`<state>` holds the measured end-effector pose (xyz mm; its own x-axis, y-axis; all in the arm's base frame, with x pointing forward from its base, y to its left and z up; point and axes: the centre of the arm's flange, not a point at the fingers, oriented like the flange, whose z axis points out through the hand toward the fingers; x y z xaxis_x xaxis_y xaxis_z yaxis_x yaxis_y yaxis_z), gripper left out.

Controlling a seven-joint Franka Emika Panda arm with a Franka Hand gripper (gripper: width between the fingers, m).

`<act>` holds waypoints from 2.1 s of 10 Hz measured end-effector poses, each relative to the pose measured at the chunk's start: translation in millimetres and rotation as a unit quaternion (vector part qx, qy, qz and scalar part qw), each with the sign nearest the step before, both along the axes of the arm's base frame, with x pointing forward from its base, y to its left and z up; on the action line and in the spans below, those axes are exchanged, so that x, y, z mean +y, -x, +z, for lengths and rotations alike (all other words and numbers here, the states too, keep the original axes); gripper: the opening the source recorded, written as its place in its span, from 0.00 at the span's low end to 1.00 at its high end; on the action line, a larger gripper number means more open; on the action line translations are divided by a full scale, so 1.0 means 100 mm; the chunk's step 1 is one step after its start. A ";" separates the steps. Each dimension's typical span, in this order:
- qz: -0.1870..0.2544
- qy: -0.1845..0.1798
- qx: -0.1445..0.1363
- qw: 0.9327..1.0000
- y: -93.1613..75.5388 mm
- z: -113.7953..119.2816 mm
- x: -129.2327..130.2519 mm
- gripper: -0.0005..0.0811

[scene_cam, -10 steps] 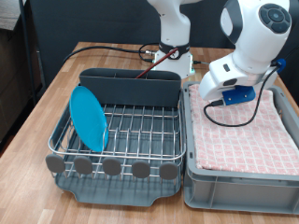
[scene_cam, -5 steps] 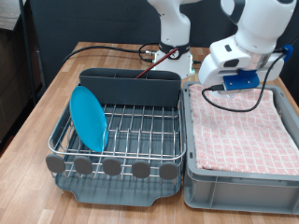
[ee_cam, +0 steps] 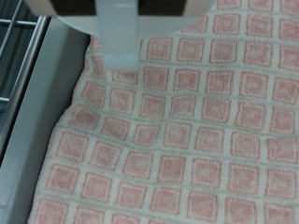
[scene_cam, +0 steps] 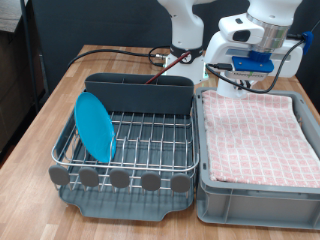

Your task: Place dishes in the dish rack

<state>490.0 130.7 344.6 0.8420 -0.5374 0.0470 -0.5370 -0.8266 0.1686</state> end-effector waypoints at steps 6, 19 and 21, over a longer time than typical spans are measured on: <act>-0.048 0.004 -0.104 0.993 -0.43 0.26 -0.35 0.09; -0.116 0.031 -0.196 0.973 -0.86 0.23 -0.60 0.09; -0.106 0.032 -0.200 0.973 -0.92 0.27 -0.65 0.09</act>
<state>582.5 65.8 371.7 0.6193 -0.6827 0.3878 -0.7281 -0.6842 -0.0417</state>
